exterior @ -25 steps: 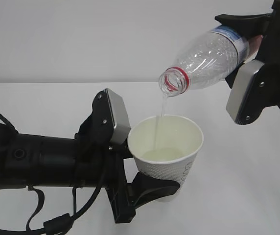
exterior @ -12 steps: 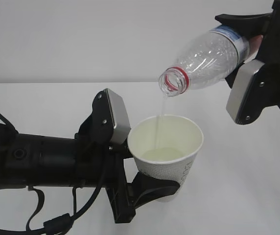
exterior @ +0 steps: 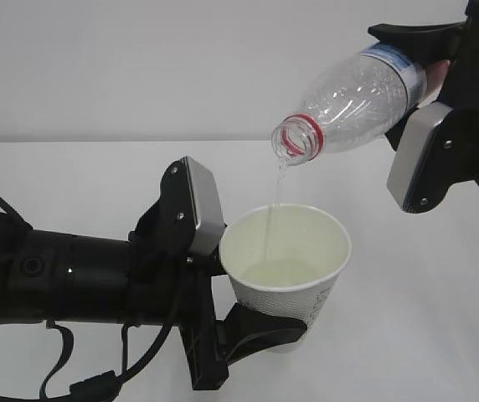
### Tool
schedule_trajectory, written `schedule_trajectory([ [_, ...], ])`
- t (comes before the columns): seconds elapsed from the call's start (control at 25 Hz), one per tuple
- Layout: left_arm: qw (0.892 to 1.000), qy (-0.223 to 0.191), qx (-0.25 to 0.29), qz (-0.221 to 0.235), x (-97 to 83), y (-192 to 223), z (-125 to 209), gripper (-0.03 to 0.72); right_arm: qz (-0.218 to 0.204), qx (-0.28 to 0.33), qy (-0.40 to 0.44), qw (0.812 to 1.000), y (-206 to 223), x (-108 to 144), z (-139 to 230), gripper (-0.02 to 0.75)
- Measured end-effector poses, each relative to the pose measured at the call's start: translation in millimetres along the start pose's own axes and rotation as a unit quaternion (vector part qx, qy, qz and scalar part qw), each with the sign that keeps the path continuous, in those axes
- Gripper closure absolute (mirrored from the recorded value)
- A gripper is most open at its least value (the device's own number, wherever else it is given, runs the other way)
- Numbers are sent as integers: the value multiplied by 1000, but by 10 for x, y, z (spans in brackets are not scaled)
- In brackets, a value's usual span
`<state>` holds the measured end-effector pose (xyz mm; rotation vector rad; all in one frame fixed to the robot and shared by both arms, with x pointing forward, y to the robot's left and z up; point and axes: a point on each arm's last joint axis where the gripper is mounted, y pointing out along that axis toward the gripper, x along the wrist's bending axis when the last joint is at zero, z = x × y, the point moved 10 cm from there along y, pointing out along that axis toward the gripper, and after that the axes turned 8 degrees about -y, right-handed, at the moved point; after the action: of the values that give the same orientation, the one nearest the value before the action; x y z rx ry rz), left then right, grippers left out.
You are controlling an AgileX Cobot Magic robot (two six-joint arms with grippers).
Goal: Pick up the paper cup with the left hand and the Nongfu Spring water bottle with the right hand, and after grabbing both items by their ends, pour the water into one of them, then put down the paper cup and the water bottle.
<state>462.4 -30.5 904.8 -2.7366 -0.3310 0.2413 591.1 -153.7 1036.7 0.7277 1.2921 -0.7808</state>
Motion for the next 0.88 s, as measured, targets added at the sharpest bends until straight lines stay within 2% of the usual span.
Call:
schedule_trajectory([
  [0.88, 1000, 3, 1, 2, -7, 0, 5, 146, 1, 0, -8, 1000, 2, -6, 2, 225],
])
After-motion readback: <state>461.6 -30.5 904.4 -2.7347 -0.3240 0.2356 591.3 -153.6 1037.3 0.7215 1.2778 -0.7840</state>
